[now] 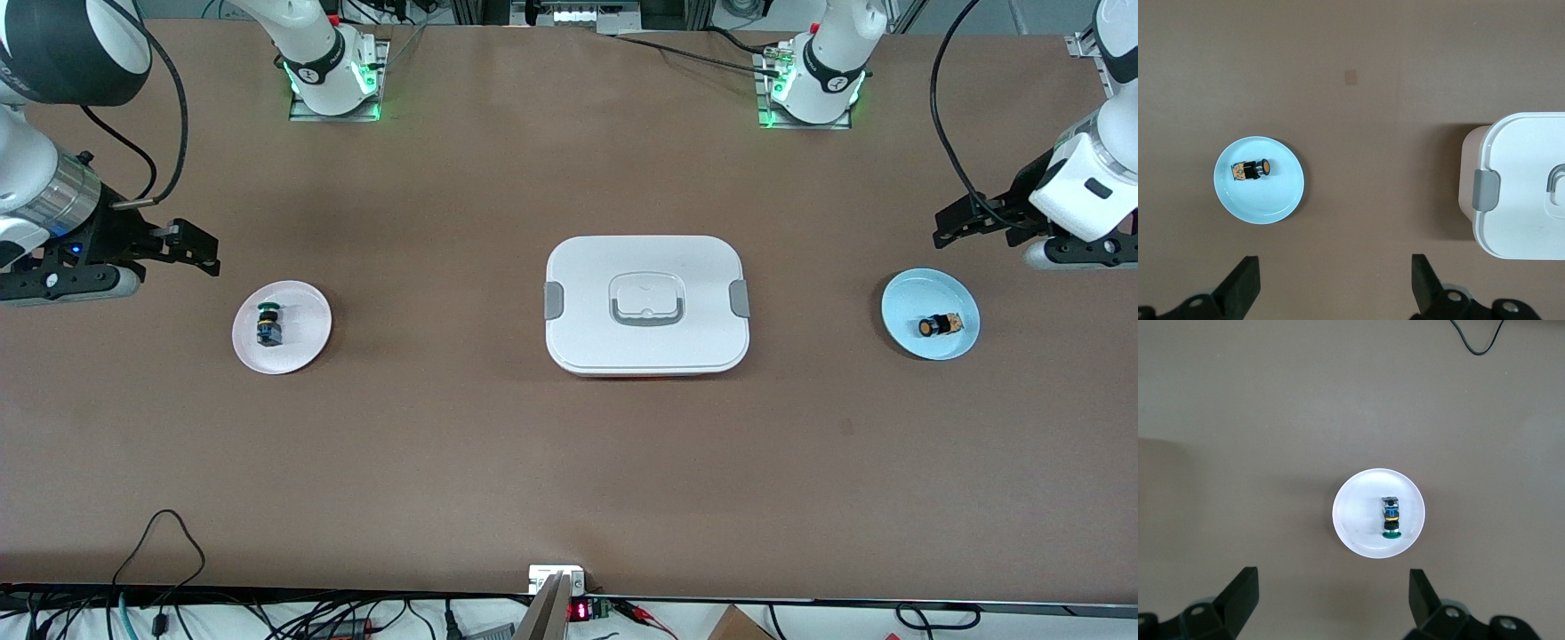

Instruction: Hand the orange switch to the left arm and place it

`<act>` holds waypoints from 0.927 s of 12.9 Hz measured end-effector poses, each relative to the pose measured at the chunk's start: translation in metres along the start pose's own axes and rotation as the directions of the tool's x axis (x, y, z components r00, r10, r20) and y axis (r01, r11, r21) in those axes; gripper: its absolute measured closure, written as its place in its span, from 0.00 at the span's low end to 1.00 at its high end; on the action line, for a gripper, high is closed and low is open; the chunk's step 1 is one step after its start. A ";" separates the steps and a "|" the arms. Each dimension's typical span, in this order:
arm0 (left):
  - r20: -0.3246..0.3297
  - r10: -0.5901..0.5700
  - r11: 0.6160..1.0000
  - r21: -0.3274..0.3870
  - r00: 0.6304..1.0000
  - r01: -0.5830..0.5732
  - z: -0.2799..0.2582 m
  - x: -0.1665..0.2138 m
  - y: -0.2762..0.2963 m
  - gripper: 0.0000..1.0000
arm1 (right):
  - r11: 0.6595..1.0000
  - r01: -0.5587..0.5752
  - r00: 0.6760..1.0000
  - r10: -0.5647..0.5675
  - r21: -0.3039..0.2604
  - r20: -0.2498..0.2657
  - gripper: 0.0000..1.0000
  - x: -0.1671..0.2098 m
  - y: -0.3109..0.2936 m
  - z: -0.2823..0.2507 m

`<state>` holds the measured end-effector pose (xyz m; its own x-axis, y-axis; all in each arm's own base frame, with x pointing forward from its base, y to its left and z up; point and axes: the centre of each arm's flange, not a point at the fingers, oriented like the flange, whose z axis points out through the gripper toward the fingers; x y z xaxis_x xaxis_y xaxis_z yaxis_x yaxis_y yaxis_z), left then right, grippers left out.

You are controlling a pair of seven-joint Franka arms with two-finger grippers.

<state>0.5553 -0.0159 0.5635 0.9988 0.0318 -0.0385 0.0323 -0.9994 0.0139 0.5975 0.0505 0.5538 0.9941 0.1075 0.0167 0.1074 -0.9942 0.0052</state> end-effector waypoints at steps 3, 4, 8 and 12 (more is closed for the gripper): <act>-0.005 0.036 0.999 0.013 0.999 -0.036 -0.001 0.000 0.006 0.00 | 1.000 0.002 1.000 -0.002 0.000 0.000 0.00 0.000 -0.002 0.000; -0.005 0.037 0.999 0.013 0.999 -0.036 -0.001 0.000 0.004 0.00 | 1.000 0.001 1.000 -0.001 0.000 0.001 0.00 0.000 -0.002 0.000; -0.008 0.039 0.999 0.013 0.999 -0.039 -0.001 0.002 0.004 0.00 | 1.000 0.001 1.000 -0.001 0.000 0.001 0.00 0.000 -0.002 0.000; -0.007 0.036 0.999 0.013 0.999 -0.036 0.000 0.002 0.002 0.00 | 1.000 0.001 1.000 -0.001 0.000 0.001 0.00 0.000 -0.002 0.000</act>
<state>0.5577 -0.0175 0.5634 0.9995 -0.0043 -0.0307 -0.0042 -1.0000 0.0023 0.5972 0.0528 0.5536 0.9940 0.1084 0.0158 0.1083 -0.9941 0.0047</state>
